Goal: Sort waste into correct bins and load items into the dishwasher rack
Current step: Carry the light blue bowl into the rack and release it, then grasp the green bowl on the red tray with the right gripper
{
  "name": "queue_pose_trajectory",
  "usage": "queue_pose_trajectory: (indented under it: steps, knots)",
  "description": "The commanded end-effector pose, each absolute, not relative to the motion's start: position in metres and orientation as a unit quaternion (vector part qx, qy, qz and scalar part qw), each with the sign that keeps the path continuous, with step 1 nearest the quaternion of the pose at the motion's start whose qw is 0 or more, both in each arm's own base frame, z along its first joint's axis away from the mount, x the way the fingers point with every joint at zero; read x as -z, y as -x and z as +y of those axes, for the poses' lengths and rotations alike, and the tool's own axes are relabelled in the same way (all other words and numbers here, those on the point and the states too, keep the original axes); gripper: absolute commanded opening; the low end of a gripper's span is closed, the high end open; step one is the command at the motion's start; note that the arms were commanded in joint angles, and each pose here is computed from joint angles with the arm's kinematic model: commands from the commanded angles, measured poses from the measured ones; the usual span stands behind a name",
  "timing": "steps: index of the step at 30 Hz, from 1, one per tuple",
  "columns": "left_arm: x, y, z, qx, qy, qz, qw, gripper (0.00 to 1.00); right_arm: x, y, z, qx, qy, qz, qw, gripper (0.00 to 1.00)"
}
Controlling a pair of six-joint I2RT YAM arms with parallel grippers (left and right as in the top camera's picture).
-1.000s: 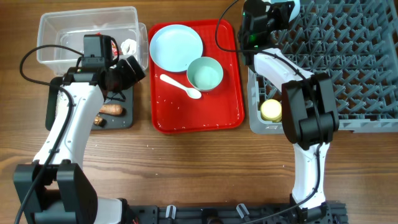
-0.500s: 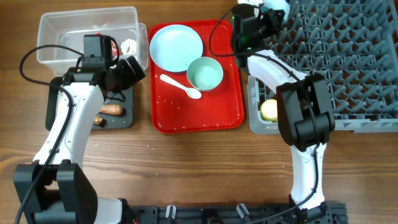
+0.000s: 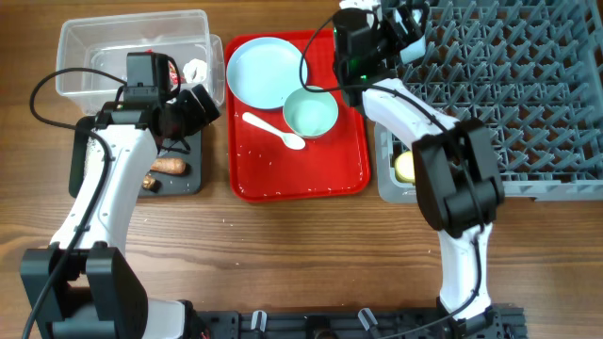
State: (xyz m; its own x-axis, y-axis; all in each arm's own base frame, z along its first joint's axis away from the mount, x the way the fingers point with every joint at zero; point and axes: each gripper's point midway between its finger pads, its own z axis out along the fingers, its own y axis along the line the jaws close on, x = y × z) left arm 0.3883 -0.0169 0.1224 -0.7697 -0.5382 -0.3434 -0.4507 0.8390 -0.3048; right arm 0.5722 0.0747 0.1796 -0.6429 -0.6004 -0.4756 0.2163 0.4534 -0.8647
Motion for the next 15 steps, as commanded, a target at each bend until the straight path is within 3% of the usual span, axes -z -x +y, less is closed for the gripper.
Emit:
queue_pose_trajectory:
  steps: [1,7,12,15]
  knots:
    - [-0.129,-0.392,-0.013,0.100,0.267,0.932,0.224,1.00,-0.247,-0.565,0.099,0.437,0.130,0.749,0.481,1.00]
    - [-0.129,-0.392,-0.013,0.100,0.267,0.932,0.224,1.00,-0.225,-0.544,0.143,0.242,0.140,0.824,0.492,1.00]
    - [-0.129,-0.392,-0.013,0.100,0.267,0.932,0.224,1.00,-0.160,-0.484,0.213,-0.023,0.134,0.921,0.366,1.00]
    - [-0.129,-0.392,-0.013,0.100,0.267,0.932,0.224,1.00,-0.133,-0.458,0.237,-0.118,0.123,0.942,0.288,0.96]
